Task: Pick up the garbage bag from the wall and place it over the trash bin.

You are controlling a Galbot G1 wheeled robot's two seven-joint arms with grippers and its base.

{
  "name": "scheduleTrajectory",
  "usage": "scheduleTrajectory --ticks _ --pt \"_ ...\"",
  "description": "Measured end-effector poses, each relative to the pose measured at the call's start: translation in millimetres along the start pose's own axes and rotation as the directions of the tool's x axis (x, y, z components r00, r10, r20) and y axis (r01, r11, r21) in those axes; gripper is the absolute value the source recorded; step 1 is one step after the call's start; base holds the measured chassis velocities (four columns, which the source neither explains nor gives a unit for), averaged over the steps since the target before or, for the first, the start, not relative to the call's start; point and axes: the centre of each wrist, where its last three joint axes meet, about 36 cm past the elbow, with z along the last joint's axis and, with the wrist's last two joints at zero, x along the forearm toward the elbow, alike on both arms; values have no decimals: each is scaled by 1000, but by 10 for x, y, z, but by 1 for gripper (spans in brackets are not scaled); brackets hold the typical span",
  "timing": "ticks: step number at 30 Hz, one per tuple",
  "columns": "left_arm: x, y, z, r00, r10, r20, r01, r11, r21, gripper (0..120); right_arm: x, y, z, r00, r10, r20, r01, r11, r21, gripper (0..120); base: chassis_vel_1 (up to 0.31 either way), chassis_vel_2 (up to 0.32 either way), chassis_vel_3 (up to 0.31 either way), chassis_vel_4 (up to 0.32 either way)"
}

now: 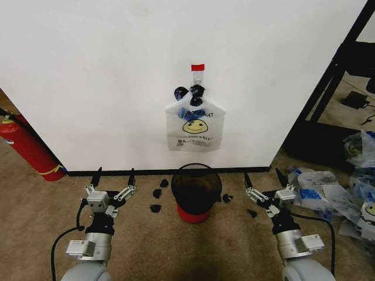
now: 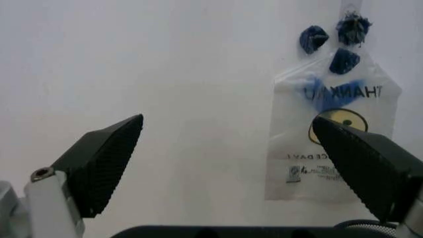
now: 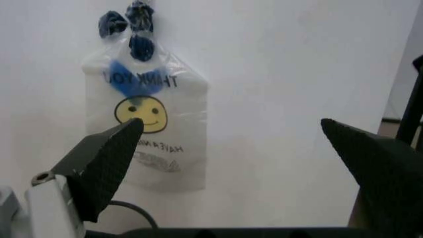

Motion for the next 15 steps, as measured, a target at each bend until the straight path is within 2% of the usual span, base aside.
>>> scheduleTrajectory --ticks 7,15 --pt "26 -28 41 1000 0 -14 1 1000 5 100 -51 -80 75 1000 -9 18 8 999 36 100 0 0 0 0" --pt "26 -23 55 1000 -6 -17 6 1000 2 100 -276 -58 287 1000 24 4 -23 998 -58 100 0 0 0 0"
